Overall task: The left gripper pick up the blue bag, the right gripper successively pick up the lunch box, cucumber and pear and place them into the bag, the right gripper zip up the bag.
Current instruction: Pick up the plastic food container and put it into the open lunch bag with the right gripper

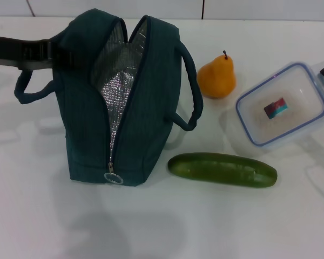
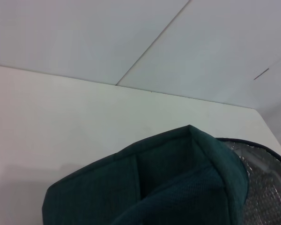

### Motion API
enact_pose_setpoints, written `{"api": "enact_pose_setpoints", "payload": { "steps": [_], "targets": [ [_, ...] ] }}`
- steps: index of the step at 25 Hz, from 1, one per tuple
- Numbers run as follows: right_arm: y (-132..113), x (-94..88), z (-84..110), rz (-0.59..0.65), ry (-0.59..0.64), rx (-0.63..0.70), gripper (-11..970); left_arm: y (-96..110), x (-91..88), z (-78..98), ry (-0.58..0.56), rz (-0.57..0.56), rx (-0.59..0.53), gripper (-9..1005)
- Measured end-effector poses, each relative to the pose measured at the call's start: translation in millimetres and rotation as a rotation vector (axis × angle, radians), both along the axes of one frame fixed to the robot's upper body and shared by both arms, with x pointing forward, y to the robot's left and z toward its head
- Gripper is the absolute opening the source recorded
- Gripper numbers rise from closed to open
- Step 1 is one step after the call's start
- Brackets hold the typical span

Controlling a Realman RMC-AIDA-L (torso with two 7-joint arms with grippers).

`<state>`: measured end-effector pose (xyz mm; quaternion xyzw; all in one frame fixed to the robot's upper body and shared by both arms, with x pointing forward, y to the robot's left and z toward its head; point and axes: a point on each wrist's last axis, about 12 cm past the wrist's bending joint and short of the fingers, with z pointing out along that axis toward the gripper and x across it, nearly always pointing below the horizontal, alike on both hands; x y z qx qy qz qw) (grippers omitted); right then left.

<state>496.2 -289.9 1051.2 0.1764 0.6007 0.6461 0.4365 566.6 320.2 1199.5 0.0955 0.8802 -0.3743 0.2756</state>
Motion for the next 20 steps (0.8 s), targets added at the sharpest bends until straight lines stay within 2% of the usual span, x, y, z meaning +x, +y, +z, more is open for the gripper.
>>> {"api": "enact_pose_setpoints", "payload": {
  "steps": [14,19,20],
  "targets": [
    [-2,1.8,9.7,-0.015,-0.015,0.128,96,-4,3.4,-5.4,0.022,-0.020,-0.010,44],
    [2,9.7,21.4,-0.003,-0.059,0.199,105,-4,6.2,-5.6,0.021,-0.031,-0.008,44],
    [8,18.5,31.0,0.023,-0.094,0.232,106,-4,6.5,-5.1,0.020,-0.032,-0.006,44]
  ]
}}
